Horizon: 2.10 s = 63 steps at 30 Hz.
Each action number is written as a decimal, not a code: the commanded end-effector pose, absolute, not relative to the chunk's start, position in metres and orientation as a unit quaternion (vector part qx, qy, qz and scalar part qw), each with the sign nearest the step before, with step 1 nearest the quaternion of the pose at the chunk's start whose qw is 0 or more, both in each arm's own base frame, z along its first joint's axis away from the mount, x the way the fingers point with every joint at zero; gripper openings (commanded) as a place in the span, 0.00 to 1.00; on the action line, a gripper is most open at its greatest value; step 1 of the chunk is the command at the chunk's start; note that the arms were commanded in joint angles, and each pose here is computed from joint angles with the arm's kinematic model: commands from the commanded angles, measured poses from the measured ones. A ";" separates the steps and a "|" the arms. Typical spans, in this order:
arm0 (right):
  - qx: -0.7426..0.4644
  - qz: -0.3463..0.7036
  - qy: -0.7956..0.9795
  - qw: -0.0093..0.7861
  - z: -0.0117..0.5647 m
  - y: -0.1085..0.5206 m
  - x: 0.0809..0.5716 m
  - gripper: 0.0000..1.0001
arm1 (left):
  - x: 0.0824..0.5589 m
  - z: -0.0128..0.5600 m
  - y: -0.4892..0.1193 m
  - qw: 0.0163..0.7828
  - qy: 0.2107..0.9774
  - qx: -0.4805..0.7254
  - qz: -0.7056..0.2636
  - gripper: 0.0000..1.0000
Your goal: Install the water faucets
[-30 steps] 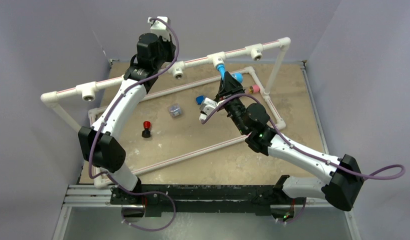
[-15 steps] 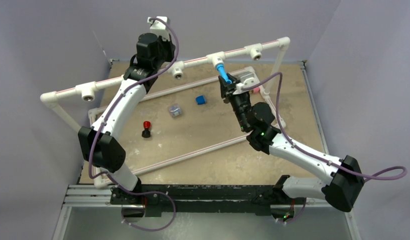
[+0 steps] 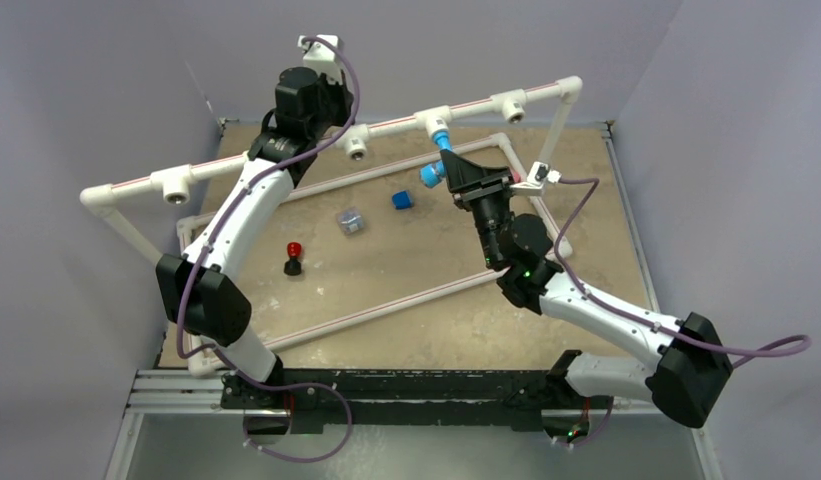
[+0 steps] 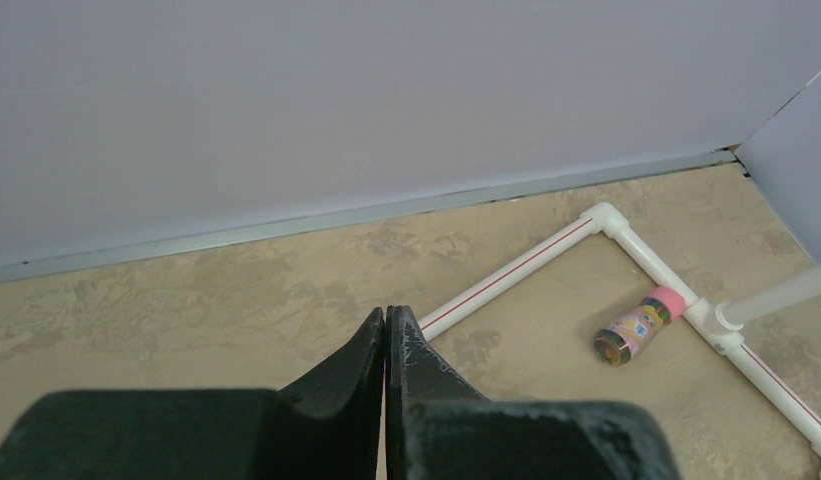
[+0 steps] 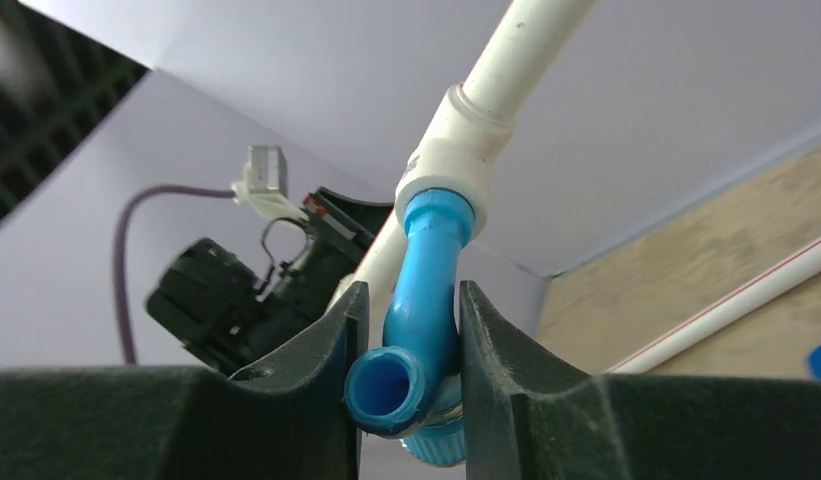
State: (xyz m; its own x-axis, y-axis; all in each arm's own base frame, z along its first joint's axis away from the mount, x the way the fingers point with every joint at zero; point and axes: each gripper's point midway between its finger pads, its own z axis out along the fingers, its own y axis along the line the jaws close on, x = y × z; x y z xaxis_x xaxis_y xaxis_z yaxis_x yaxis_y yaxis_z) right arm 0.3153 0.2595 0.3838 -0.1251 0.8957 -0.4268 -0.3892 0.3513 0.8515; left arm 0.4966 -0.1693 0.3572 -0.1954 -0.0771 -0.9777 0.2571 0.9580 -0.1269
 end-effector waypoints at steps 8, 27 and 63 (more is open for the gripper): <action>0.332 0.771 0.420 0.345 0.439 0.285 0.270 0.00 | 0.501 0.292 -0.173 0.566 0.811 0.073 -0.129 0.00; 0.242 0.604 0.524 0.550 0.423 0.251 0.268 0.73 | 0.499 0.291 -0.172 0.566 0.811 0.071 -0.127 0.00; 0.213 0.469 0.582 0.630 0.408 0.249 0.302 0.72 | 0.500 0.285 -0.175 0.559 0.815 0.072 -0.132 0.00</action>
